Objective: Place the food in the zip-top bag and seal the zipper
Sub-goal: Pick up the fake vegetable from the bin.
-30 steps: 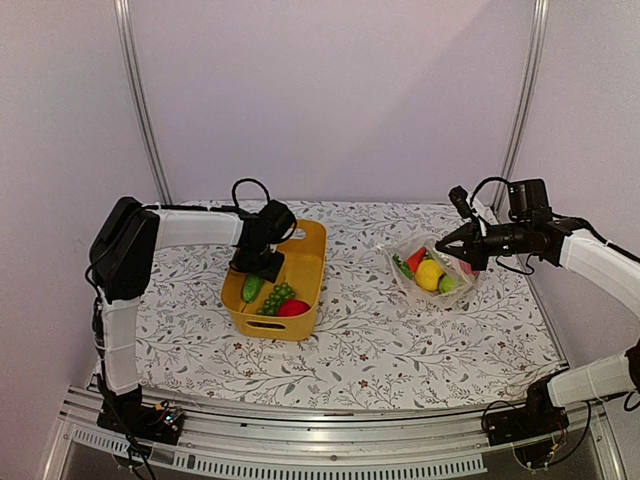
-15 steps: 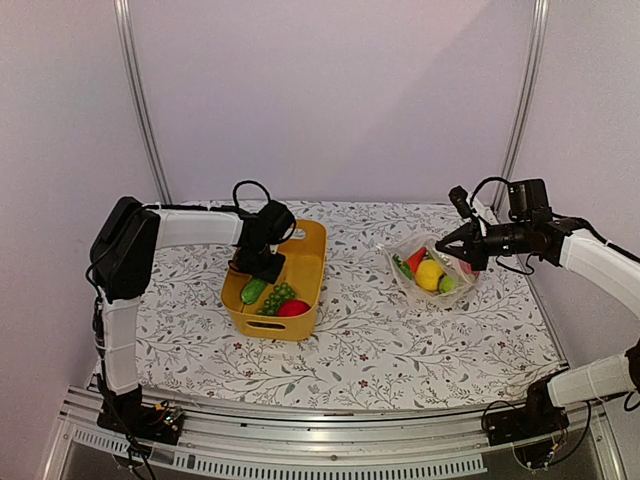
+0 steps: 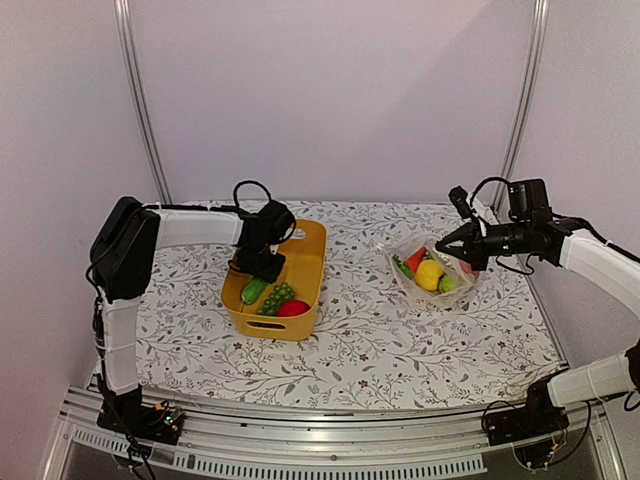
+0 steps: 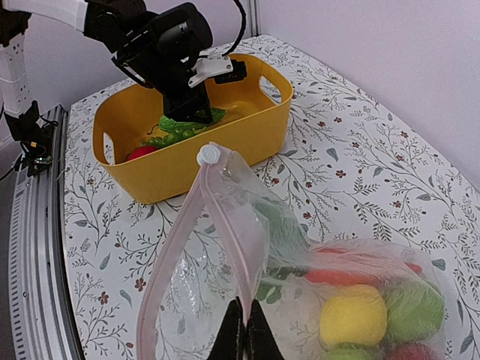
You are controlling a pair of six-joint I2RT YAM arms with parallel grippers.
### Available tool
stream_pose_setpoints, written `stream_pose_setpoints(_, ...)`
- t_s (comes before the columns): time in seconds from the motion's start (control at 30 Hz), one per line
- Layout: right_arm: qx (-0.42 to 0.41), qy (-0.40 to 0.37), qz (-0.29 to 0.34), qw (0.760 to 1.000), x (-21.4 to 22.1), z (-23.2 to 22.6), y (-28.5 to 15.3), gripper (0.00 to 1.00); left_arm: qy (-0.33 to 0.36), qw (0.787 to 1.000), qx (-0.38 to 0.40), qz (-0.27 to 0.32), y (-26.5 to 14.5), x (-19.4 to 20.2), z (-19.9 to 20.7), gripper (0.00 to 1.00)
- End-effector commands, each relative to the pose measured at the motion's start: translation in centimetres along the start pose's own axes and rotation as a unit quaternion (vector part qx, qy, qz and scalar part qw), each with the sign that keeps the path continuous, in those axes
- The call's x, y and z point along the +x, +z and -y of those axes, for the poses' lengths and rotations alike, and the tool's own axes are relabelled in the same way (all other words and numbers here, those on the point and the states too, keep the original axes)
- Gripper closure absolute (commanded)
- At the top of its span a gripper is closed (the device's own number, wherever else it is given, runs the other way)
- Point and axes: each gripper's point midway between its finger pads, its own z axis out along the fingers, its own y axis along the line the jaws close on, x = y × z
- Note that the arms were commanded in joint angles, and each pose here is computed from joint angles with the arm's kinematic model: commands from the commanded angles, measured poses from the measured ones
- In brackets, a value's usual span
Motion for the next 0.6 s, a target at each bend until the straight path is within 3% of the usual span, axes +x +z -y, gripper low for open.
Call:
stream_pose_setpoints(0.0, 0.001, -0.006, -0.001, 1.0, 0.3, -0.2, -0.1, 1.0, 0.008, 1.0, -0.008, -0.004, 0.6, 0.0, -0.2, 0.61)
stream_pose_setpoints(0.23, 0.0, -0.007, -0.001, 1.0, 0.4, -0.2, -0.1, 1.0, 0.012, 0.999, -0.034, -0.011, 1.1, 0.2, -0.9, 0.57)
stream_pose_setpoints(0.57, 0.001, -0.009, -0.003, 1.0, 0.5, -0.2, -0.1, 1.0, -0.004, 0.999, -0.026, 0.019, -0.6, -1.2, -1.3, 0.72)
